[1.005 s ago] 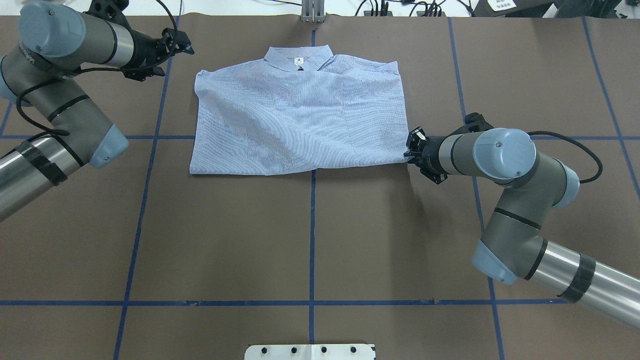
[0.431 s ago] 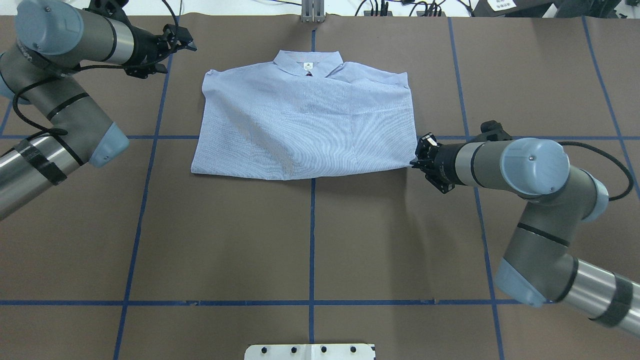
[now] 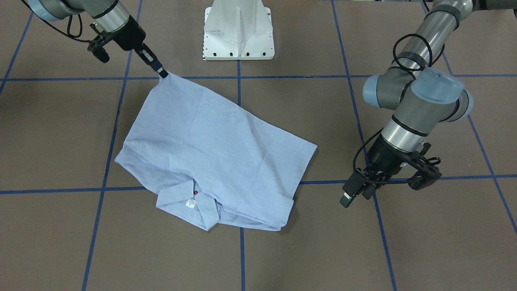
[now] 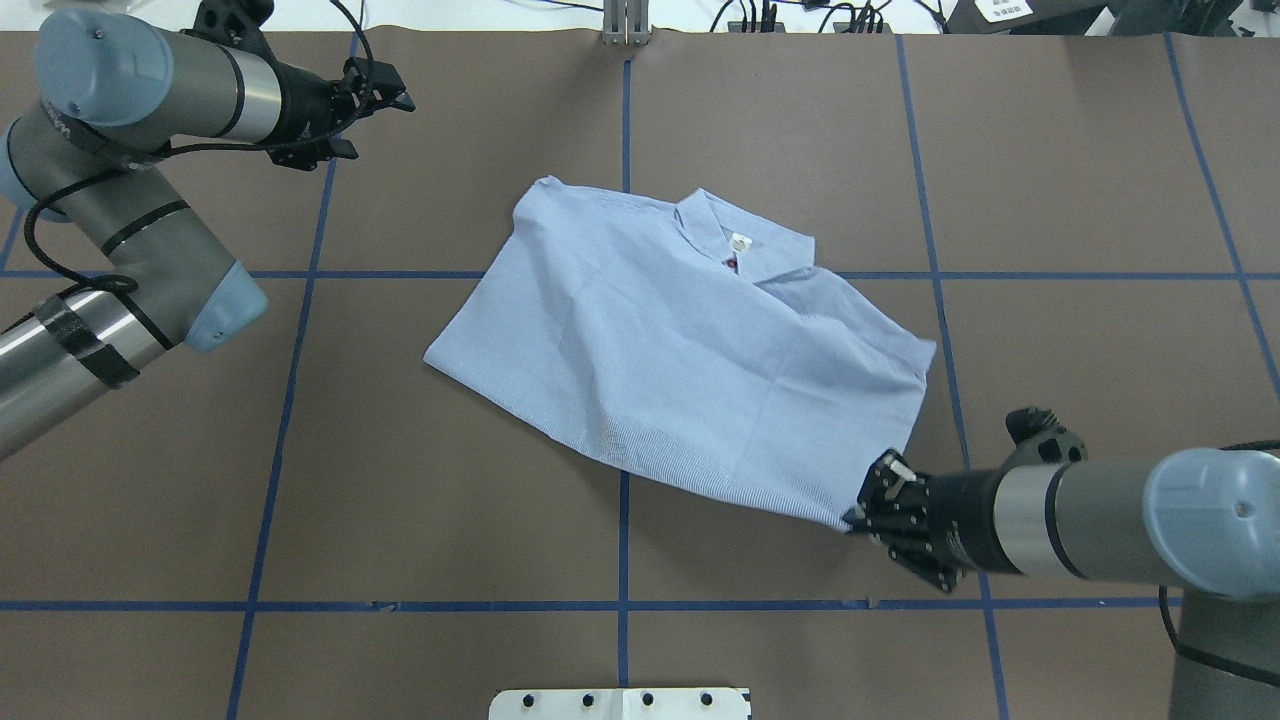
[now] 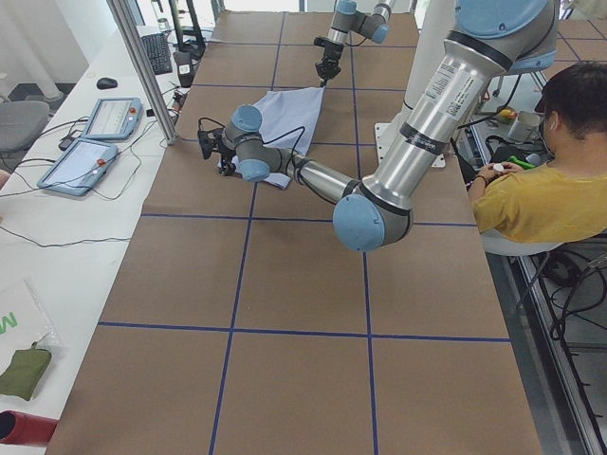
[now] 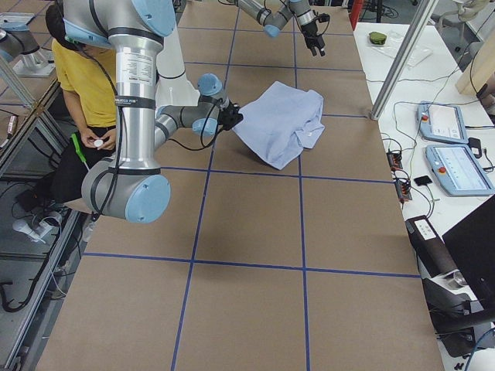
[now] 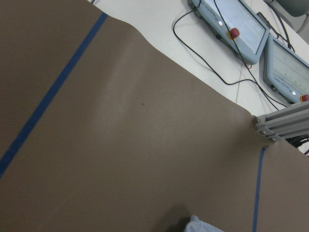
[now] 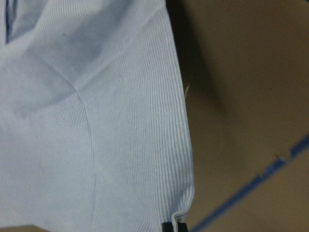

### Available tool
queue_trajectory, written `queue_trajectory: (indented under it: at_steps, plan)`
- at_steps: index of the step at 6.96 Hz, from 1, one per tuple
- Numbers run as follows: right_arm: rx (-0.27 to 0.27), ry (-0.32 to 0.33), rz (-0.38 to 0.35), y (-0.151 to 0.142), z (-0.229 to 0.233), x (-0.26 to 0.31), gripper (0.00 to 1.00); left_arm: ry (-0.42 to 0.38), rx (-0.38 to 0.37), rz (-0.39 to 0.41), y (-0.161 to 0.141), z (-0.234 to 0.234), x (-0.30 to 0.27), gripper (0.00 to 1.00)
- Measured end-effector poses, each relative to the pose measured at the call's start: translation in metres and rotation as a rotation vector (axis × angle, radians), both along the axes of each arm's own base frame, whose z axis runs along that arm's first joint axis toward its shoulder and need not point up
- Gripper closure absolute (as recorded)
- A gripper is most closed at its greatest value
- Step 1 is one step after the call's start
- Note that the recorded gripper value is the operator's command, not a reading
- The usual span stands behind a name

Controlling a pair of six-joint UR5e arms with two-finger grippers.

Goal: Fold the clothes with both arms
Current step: 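Drag the shirt corner toward the robot with the right gripper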

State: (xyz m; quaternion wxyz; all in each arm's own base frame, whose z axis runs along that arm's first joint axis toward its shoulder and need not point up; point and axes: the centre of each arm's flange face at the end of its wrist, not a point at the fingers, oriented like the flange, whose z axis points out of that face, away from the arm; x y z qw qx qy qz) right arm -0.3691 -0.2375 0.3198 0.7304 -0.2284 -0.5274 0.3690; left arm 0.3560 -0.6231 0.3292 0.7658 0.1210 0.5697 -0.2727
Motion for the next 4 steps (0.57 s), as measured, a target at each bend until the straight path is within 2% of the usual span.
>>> queue_trajectory:
  at_steps: [1, 2, 3, 4]
  plan:
    - [-0.046, -0.036, -0.166, 0.035, -0.013, 0.005, 0.0, 0.012, 0.0, 0.029, 0.011, -0.002, 0.006, 0.0]
    - [-0.08, -0.045, -0.281, 0.06, -0.016, 0.006, 0.0, 0.032, -0.011, 0.067, 0.024, -0.002, 0.008, 0.01]
    - [-0.095, -0.046, -0.322, 0.068, -0.016, 0.007, 0.0, 0.054, -0.029, 0.099, 0.04, -0.003, 0.01, 0.01]
    - [-0.097, -0.055, -0.294, 0.054, -0.018, 0.016, 0.0, 0.071, -0.052, 0.13, 0.062, 0.001, 0.017, 0.04]
